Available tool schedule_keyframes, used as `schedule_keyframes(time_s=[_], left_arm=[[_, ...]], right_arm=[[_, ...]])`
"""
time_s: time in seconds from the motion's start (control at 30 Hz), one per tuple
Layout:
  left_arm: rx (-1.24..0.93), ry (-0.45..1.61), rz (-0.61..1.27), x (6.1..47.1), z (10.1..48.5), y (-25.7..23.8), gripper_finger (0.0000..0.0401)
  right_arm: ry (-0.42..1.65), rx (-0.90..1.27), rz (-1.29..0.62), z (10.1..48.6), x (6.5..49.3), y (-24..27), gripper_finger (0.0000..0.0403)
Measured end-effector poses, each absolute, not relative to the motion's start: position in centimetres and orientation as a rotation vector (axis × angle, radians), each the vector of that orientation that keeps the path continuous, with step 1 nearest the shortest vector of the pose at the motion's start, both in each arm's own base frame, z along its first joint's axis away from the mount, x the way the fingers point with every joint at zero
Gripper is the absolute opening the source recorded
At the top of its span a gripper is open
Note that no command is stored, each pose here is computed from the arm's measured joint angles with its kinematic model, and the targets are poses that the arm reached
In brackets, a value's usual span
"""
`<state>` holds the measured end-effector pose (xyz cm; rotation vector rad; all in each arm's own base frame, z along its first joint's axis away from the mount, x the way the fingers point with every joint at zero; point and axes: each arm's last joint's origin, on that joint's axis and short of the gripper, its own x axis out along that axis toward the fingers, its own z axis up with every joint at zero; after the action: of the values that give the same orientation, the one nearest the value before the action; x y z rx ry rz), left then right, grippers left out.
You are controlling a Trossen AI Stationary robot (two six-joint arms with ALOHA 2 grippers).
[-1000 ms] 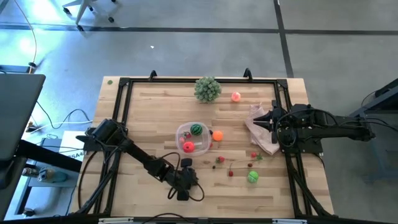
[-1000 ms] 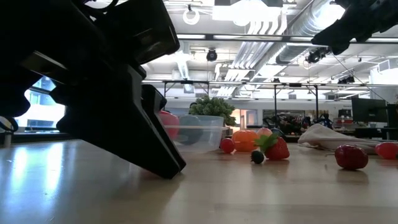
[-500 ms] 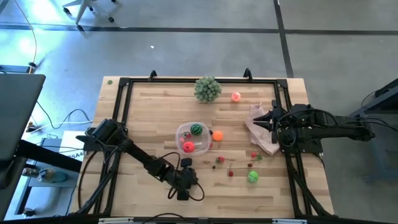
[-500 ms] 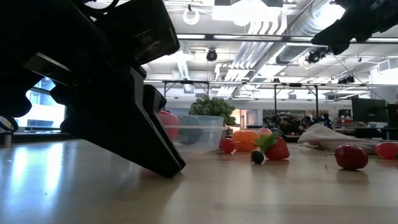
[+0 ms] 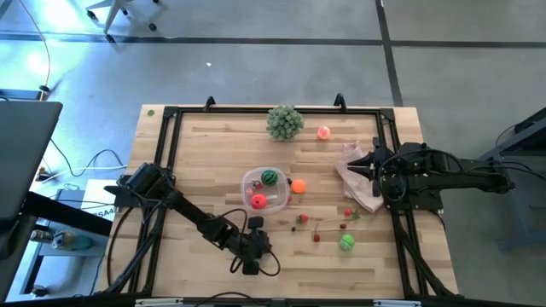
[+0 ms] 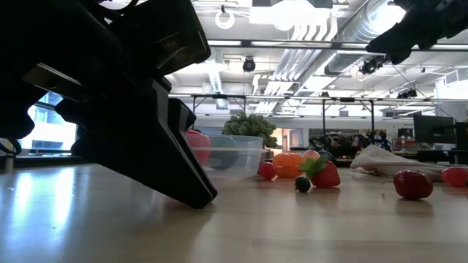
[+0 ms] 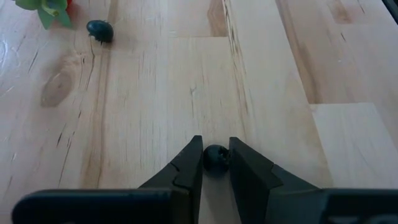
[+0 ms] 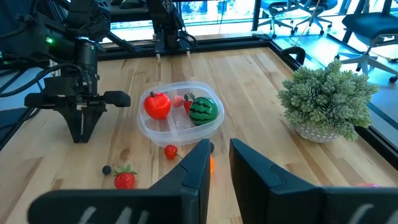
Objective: Pick and placing Produce into tupperware
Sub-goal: Put the bottom blueberry into the transparent bin
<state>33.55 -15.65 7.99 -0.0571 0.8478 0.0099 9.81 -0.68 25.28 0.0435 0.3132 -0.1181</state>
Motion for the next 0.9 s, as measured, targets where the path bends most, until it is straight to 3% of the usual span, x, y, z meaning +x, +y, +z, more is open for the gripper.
schedule_keyframes(time_s=[0.57, 0.9], left_arm=[[-0.019, 0.869, -0.031, 32.1, 12.2, -15.1, 0.0062], [0.072, 0.716, 0.005, 31.9, 17.3, -14.0, 0.0062]], right_arm=[[0.314, 0.043, -0.118, 25.3, 9.8, -0.7, 0.0052], [0.313, 0.044, -0.118, 25.3, 9.8, -0.7, 0.0052]])
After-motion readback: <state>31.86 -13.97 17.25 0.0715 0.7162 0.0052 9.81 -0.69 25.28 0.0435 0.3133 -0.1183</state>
